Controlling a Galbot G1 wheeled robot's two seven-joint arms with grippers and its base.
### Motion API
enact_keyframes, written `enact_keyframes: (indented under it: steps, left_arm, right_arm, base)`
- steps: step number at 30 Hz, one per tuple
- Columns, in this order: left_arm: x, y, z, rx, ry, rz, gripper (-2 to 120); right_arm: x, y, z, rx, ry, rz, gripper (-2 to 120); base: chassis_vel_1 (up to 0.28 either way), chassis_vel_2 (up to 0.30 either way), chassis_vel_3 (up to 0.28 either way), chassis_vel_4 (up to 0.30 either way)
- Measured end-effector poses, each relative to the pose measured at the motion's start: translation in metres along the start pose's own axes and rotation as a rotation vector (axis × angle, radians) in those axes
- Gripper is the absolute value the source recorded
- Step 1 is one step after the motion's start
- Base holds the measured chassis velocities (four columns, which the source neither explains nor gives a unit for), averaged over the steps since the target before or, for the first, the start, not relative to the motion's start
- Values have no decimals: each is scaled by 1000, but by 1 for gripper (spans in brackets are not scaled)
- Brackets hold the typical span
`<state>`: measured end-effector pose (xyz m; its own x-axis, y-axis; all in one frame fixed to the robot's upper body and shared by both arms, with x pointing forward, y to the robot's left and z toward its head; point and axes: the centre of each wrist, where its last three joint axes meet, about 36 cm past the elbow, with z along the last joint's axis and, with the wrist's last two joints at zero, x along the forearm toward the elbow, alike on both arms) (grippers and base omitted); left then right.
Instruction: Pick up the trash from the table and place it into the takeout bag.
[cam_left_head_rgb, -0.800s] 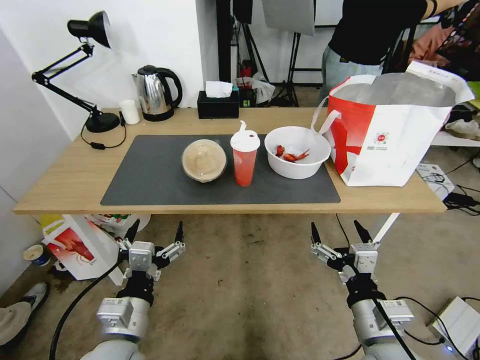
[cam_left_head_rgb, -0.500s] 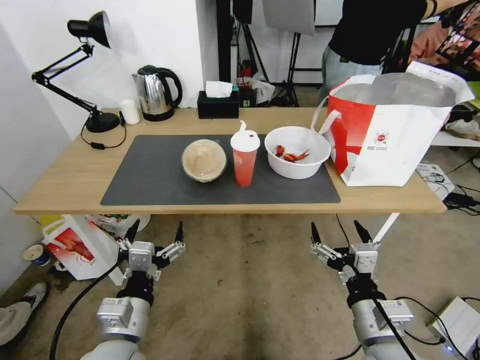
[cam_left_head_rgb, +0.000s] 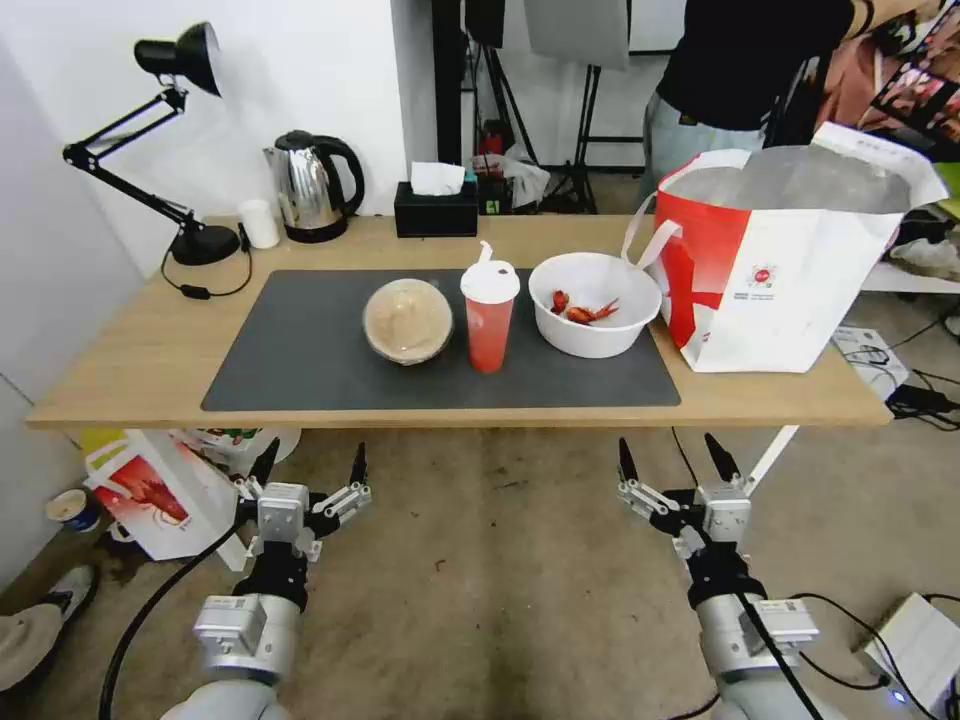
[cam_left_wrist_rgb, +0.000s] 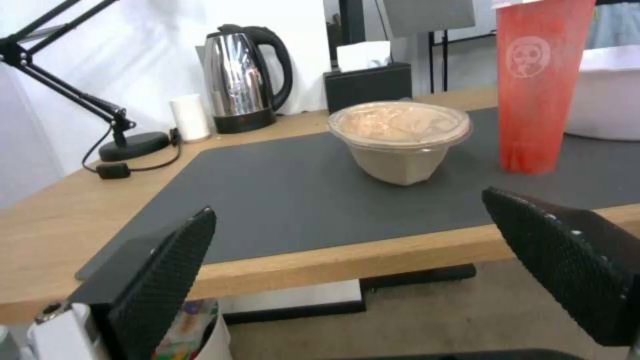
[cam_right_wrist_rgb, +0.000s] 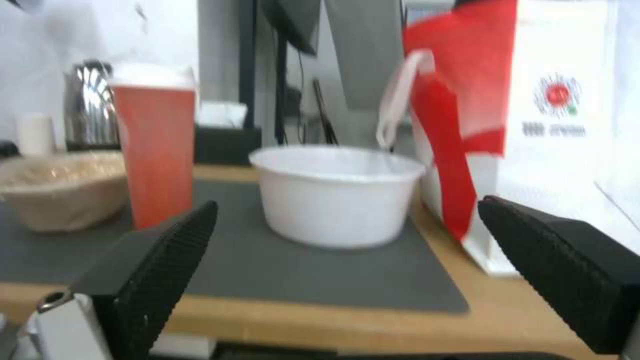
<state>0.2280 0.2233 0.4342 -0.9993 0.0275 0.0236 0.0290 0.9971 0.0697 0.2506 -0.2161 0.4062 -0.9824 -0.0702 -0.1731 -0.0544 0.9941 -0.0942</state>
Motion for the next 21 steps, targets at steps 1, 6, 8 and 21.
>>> enact_keyframes:
  steps: [1, 6, 8, 21]
  left_arm:
    - [0, 0, 0, 0, 0, 0, 100]
    - [0, 0, 0, 0, 0, 0, 100]
    - [0, 0, 0, 0, 0, 0, 100]
    - [0, 0, 0, 0, 0, 0, 100]
  right_arm:
    - [0, 0, 0, 0, 0, 0, 100]
    - [-7, 3, 11, 7, -78, -12, 100]
    - [-12, 5, 17, 11, -124, -21, 100]
    - [-56, 3, 43, 37, -418, -97, 100]
  base:
    - [0, 0, 0, 0]
    - [0, 0, 0, 0]
    - [0, 0, 0, 0]
    - [0, 0, 0, 0]
